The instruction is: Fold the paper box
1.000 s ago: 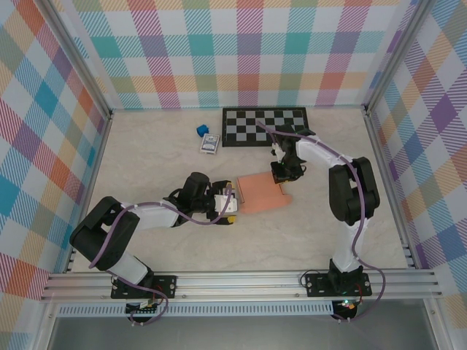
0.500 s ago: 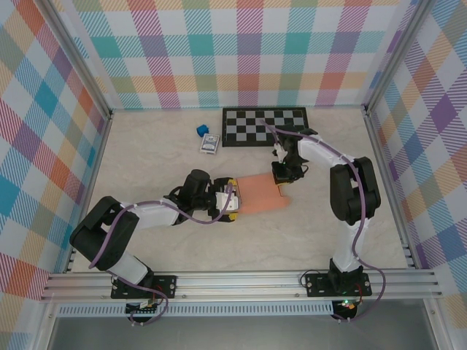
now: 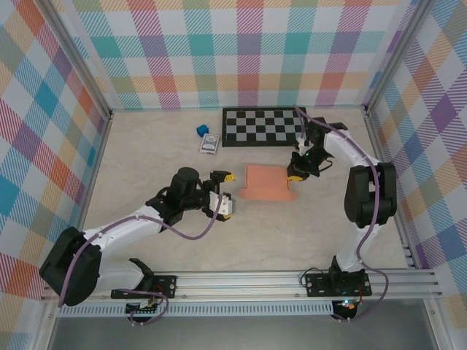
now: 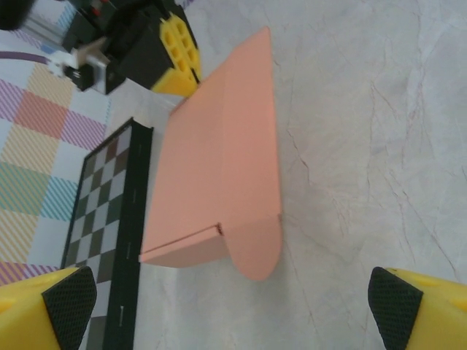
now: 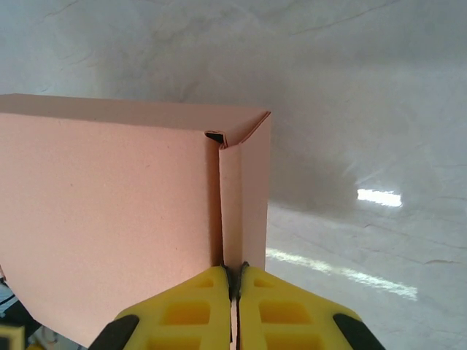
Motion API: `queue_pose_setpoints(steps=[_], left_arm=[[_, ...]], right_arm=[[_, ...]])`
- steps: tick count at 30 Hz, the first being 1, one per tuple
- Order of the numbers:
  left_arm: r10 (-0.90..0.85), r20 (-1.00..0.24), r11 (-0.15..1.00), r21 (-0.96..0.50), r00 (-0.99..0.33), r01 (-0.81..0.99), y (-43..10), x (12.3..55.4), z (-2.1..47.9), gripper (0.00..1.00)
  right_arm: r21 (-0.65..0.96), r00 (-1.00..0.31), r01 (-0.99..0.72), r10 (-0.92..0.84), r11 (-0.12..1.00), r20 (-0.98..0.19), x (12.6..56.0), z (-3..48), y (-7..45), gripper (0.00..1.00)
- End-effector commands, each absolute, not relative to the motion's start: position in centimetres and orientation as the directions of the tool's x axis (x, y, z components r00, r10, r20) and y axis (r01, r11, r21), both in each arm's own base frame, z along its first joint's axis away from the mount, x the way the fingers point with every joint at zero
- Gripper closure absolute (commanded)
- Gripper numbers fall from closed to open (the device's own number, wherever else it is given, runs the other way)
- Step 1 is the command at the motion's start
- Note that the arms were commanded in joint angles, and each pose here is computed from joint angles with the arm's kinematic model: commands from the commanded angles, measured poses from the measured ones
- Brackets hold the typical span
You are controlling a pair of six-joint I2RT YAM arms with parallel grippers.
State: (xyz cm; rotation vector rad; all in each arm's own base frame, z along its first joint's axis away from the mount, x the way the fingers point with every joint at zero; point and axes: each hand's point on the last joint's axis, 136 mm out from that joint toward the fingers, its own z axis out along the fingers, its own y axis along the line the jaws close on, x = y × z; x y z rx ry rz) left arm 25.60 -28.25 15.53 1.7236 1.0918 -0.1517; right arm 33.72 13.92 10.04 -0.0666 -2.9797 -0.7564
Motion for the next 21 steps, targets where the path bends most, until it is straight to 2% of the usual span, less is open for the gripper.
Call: queue_pose_setpoints(steps=[1, 6, 15, 21], left_arm=[[0.604, -0.541, -0.104, 0.674, 0.584, 0.732, -28.5, 25.5, 12.9, 0.02], [0.593, -0.533, -0.118, 0.684, 0.603, 0.72, -28.8, 26.5, 13.1, 0.02], [0.572, -0.532, -0.043, 0.74, 0.624, 0.671, -27.9, 27.7, 16.7, 0.02], [0.59, -0.475, -0.114, 0.751, 0.652, 0.65, -27.0, 28.0, 15.2, 0.02]], right_arm=[[0.561, -0.992, 0.081, 0.012, 0.824, 0.126, 32.5, 11.6, 15.4, 0.92], [0.622, -0.991, 0.104, 0.028, 0.776, 0.131, 32.3, 12.8, 15.4, 0.92], [0.643, -0.987, 0.098, -0.006, 0.76, 0.158, 31.1, 12.3, 15.2, 0.93], [0.663, -0.985, 0.097, -0.023, 0.742, 0.17, 30.7, 12.4, 15.5, 0.94]])
